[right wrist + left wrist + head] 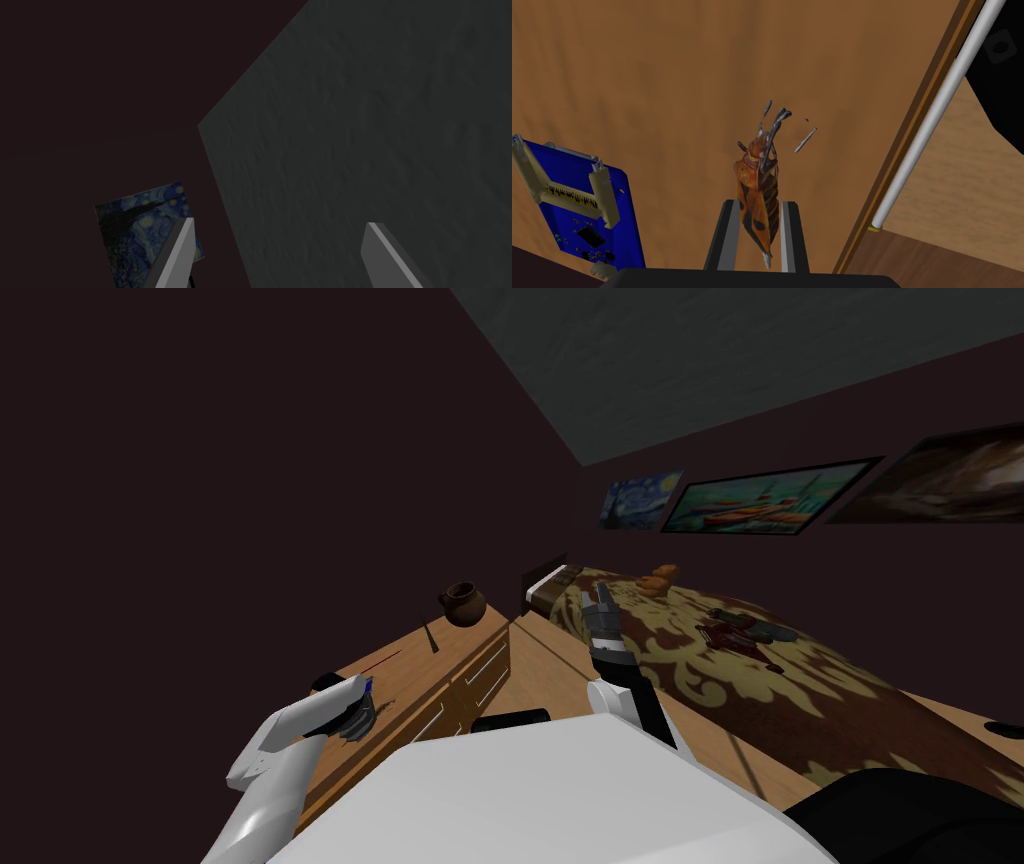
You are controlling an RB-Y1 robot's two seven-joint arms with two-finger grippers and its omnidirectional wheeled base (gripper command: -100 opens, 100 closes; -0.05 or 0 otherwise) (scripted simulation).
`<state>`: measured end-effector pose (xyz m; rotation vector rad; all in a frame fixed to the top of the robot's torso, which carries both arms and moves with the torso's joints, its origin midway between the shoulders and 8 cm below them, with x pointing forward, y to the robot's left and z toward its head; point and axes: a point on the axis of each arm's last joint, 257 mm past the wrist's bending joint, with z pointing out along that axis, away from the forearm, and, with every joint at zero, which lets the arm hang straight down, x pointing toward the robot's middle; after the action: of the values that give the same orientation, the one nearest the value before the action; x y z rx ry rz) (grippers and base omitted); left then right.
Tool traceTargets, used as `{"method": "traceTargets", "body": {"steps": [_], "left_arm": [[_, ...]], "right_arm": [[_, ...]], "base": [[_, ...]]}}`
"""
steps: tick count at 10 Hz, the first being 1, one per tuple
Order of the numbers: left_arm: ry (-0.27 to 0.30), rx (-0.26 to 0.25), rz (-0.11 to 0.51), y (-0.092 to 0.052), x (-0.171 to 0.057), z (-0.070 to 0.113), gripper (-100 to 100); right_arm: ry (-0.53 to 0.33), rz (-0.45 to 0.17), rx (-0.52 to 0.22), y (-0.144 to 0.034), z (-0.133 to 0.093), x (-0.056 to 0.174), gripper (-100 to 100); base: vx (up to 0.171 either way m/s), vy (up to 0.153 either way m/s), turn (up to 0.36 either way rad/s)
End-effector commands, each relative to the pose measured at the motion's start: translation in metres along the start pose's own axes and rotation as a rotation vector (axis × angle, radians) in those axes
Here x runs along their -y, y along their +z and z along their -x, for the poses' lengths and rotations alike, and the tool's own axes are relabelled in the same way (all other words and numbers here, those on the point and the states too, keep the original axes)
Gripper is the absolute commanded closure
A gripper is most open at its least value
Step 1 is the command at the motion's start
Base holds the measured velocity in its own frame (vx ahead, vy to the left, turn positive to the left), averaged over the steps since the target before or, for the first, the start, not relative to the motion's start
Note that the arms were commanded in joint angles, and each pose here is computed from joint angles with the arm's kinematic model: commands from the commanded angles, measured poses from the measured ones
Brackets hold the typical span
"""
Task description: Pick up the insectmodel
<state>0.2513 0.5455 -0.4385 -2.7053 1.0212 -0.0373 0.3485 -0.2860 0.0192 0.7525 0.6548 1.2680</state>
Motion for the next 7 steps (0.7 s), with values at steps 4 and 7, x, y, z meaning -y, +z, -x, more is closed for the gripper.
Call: {"method": "traceTargets", "body": {"steps": [4, 7], "left_arm": [[-0.004, 0.003, 0.001, -0.015, 0.006, 0.005, 100], [-0.005, 0.003, 0.0, -0.018, 0.007, 0.005, 0]], "right_arm": [[0.0, 0.0, 0.0, 0.0, 0.0, 0.0, 0], [0.0, 0.0, 0.0, 0.0, 0.0, 0.0, 0]], "base": [[-0.007, -0.011, -0.018], [-0.006, -0.01, -0.005]]}}
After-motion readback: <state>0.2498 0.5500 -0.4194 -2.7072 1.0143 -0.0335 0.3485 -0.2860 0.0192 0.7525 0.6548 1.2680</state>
